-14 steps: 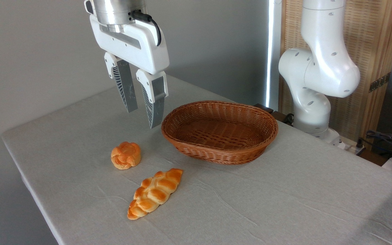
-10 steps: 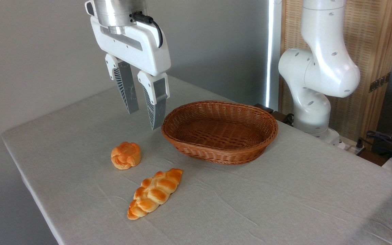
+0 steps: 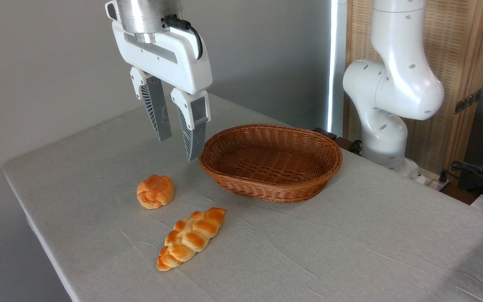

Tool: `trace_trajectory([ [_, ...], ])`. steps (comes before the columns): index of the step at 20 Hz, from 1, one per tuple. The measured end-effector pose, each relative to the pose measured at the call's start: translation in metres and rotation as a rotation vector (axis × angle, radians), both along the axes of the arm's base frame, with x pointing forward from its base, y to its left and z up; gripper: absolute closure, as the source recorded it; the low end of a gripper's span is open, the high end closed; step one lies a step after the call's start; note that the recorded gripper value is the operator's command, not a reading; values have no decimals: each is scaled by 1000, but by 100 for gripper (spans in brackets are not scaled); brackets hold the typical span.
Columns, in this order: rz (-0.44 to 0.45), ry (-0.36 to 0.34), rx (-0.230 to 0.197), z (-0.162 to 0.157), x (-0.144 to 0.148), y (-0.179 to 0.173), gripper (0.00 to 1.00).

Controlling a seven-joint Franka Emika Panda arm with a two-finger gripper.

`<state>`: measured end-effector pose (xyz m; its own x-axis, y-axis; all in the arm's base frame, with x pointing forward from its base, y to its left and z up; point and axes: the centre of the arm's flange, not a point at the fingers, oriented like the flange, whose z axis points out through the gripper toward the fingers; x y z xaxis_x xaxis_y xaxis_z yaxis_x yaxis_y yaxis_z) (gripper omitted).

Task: Put bread into the basket
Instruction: 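Lower the open gripper toward the round golden bread roll, then close the gripper on the round bread roll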

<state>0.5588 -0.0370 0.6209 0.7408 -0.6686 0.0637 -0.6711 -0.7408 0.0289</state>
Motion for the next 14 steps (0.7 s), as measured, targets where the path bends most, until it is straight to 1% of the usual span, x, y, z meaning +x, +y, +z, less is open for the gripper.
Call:
trace_trajectory([
  [6, -8, -8, -3, -2, 1, -5, 0],
  [9, -45, -34, -7, -18, 5, -29, 0],
  [11, -83, -58, -10, -34, 8, -54, 0],
  [14, -125, -76, -15, -58, 8, -81, 0],
])
